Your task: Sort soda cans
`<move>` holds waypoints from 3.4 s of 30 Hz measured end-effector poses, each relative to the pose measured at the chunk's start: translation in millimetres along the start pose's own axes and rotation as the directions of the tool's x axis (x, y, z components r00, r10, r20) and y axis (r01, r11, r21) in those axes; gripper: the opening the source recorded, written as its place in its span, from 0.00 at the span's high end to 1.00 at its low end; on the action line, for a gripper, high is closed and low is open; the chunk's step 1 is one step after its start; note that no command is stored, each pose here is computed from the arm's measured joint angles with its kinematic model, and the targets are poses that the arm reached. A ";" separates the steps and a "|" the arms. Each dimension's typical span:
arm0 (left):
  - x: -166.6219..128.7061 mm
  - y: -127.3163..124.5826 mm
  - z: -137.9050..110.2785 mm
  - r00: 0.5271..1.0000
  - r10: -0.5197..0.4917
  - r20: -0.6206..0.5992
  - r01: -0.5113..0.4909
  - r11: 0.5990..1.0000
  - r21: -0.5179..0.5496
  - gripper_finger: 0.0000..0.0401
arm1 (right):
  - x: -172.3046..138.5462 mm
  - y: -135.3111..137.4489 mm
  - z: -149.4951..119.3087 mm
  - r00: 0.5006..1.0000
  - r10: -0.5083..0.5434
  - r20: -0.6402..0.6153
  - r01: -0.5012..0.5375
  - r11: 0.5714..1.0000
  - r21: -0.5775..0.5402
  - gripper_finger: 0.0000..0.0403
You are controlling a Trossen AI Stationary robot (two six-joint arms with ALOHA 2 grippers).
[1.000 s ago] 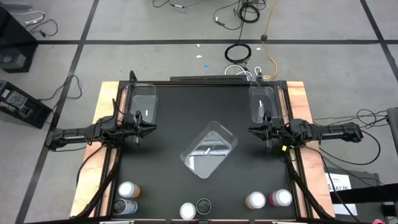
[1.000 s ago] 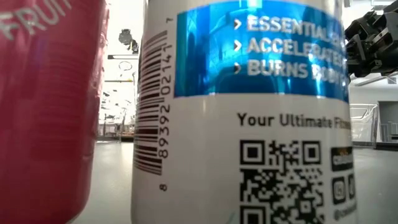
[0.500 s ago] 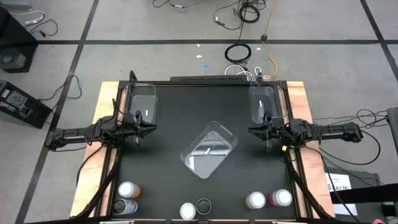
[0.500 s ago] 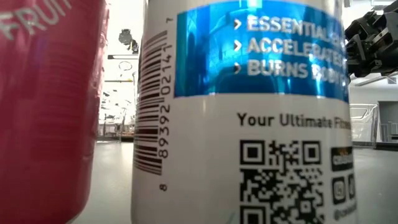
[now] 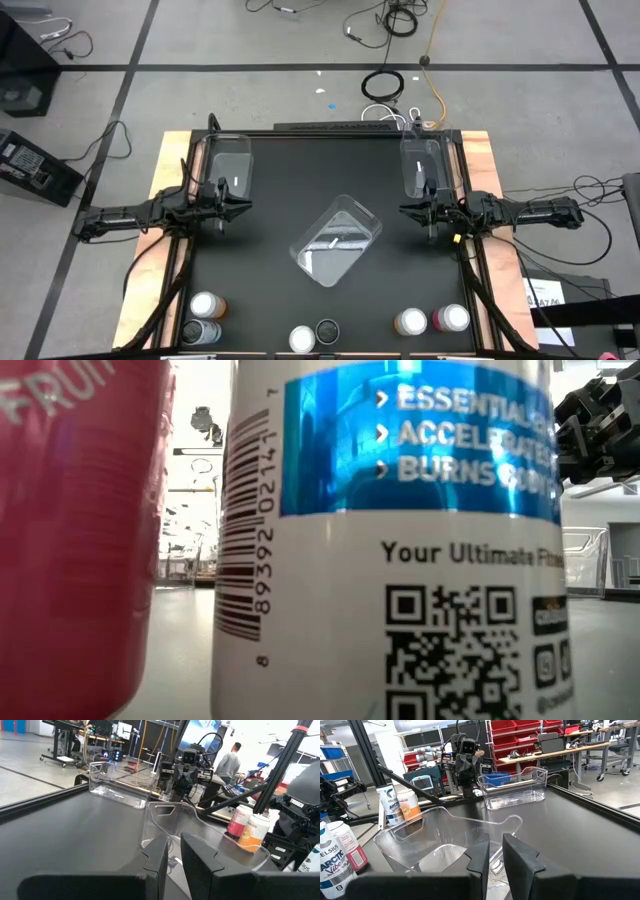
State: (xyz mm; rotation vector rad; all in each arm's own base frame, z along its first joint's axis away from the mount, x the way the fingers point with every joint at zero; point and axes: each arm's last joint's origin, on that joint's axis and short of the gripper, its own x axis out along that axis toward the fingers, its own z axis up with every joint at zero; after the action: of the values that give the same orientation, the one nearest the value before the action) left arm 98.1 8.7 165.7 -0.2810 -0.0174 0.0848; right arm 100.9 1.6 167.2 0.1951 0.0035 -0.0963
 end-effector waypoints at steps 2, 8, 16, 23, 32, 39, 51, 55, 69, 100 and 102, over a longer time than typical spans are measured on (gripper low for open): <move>0.0 0.0 0.0 1.000 0.000 0.000 0.000 1.000 0.000 0.84 | 0.0 0.0 0.0 1.000 0.000 0.000 0.000 1.000 0.000 0.88; 0.0 0.0 0.0 1.000 0.000 0.000 0.000 1.000 0.000 0.84 | 0.0 0.0 0.0 1.000 0.000 0.000 0.000 1.000 0.000 0.88; 0.0 0.0 0.0 1.000 0.000 0.000 0.000 1.000 0.000 0.84 | 0.0 0.0 0.0 1.000 0.000 0.000 0.000 1.000 0.000 0.88; 0.0 0.0 0.0 1.000 0.000 -0.001 0.000 1.000 0.000 0.84 | 0.0 0.0 0.0 1.000 0.000 0.000 0.000 1.000 0.000 0.88; 0.0 0.0 0.0 1.000 0.000 0.000 0.000 1.000 0.000 0.84 | 0.0 0.0 0.1 1.000 0.000 0.001 0.000 1.000 0.000 0.88; 0.0 0.0 0.0 1.000 0.000 0.000 0.000 1.000 0.000 0.84 | -0.2 -3.3 6.7 0.985 -0.143 0.093 0.129 0.981 0.141 0.88; 0.0 0.0 0.0 1.000 0.000 -0.001 0.000 1.000 0.000 0.84 | 0.1 -2.4 16.8 0.969 -0.159 0.192 0.113 0.967 0.229 0.88; 0.0 0.0 0.0 1.000 0.000 -0.001 0.000 1.000 0.000 0.84 | 4.0 -0.3 29.8 0.967 -0.186 0.175 0.147 0.965 0.216 0.89; 0.0 0.0 0.0 1.000 0.000 -0.001 0.000 1.000 0.000 0.84 | 84.0 6.5 109.9 0.697 -0.683 -0.221 0.683 0.725 -0.088 0.99; 0.0 0.0 0.0 1.000 0.000 0.000 0.000 1.000 0.000 0.84 | 150.2 5.4 121.9 0.648 -0.227 -0.727 0.532 0.818 0.218 0.65; 0.0 0.0 0.0 1.000 0.000 -0.001 0.000 1.000 0.000 0.84 | 153.2 10.3 119.9 0.651 -0.195 -0.734 0.493 0.843 0.213 0.65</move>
State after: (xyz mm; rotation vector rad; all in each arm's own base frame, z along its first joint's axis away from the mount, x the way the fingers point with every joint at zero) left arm 98.1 8.7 165.7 -0.2809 -0.0169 0.0847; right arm 253.7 -26.2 284.9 0.6402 0.7976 -0.4209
